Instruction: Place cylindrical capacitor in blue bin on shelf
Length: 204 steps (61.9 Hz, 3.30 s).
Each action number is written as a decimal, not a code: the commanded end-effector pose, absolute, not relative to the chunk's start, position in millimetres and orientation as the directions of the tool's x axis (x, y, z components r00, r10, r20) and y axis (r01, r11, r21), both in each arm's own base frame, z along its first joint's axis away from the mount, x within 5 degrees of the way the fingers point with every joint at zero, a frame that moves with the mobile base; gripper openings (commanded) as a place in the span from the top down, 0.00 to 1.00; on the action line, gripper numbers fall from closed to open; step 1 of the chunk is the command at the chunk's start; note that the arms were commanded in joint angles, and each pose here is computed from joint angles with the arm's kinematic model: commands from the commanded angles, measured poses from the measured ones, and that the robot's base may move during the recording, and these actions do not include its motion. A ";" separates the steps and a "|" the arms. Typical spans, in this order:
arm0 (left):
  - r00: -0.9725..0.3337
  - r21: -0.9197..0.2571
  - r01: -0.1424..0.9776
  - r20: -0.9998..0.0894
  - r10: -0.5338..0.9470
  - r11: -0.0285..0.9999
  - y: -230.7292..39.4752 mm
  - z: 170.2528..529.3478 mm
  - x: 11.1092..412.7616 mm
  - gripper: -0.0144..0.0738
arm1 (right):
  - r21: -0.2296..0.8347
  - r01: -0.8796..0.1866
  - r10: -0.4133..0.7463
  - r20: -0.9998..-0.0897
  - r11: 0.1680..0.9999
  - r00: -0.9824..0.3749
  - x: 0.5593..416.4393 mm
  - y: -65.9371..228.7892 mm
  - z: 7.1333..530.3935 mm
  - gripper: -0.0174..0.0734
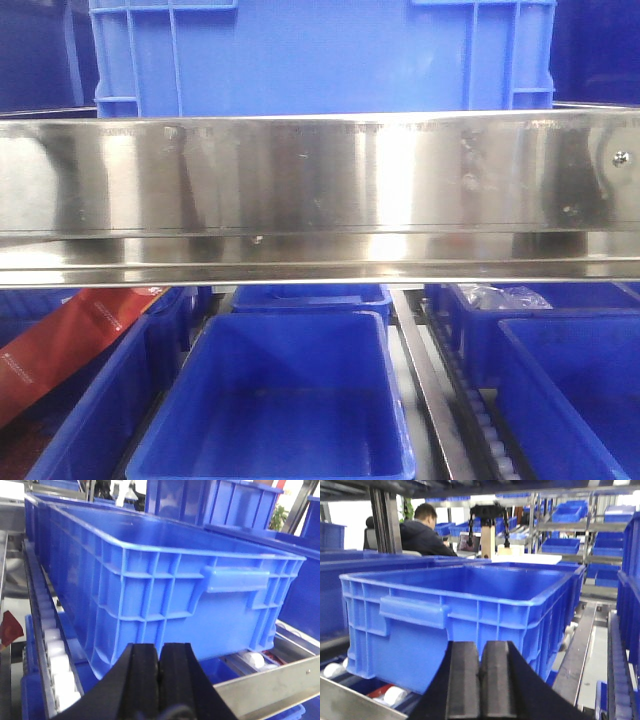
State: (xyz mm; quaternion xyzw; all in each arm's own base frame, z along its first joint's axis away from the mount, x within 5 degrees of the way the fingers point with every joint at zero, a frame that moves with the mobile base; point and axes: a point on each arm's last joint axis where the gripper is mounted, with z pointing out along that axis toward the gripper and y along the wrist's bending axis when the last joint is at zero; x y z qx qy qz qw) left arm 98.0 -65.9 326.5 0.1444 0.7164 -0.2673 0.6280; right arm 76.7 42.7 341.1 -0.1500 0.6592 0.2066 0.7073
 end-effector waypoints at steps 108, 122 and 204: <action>-0.123 -0.213 0.538 -0.977 -0.175 0.816 -64.1 332.0 97.7 0.96 | 0.033 -0.102 0.041 -0.996 0.994 0.076 55.9 5.6 212.5 0.99; -0.123 -0.213 0.538 -0.977 -0.175 0.816 -64.1 332.0 97.7 0.96 | 0.033 -0.102 0.041 -0.996 0.994 0.076 55.9 5.6 212.5 0.99; 0.083 0.017 0.190 -0.997 0.001 0.982 -10.7 212.6 55.2 0.96 | 0.033 -0.102 0.041 -0.996 0.994 0.076 55.9 5.6 212.5 0.99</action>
